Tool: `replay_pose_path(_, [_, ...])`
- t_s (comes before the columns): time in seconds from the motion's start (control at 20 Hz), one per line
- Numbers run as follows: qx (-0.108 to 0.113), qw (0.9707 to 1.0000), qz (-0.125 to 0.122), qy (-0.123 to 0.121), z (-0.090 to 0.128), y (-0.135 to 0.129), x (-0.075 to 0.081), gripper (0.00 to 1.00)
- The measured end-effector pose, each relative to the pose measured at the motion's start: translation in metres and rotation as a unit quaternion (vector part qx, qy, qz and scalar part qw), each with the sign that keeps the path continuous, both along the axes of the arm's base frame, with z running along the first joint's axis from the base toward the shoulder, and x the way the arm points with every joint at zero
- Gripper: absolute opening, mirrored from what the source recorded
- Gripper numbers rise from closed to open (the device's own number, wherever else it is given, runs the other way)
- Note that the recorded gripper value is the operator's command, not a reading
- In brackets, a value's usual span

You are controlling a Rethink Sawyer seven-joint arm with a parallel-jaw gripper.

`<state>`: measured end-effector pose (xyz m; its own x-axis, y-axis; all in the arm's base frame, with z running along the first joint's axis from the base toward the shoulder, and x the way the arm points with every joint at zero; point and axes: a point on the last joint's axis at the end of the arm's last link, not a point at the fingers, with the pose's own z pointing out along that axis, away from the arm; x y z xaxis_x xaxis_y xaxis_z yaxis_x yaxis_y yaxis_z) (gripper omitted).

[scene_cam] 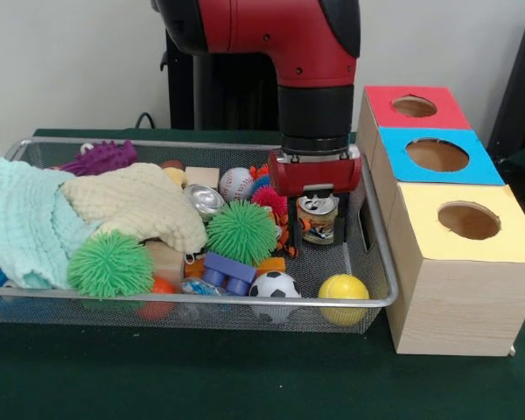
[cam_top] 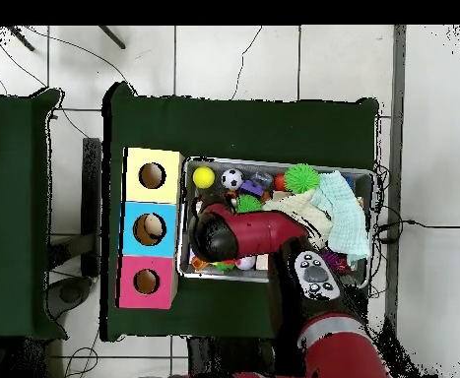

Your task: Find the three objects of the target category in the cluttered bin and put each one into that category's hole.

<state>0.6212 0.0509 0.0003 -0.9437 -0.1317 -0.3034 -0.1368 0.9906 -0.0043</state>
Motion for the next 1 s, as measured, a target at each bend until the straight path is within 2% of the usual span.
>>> replay_pose_path(0.15, [-0.016,0.9997,0.013,0.014,-0.011,0.001,-0.014,1.0])
replay_pose_path(0.3, [-0.028,0.9992,0.02,0.023,-0.013,-0.002,-0.02,1.0])
replay_pose_path(0.55, [-0.049,0.9978,0.012,0.042,-0.003,-0.021,-0.025,1.0])
replay_pose_path(0.65, [-0.062,0.9968,0.006,0.051,0.007,-0.033,-0.025,1.0])
replay_pose_path(1.0, [-0.092,0.994,-0.006,0.059,0.026,-0.061,-0.029,1.0])
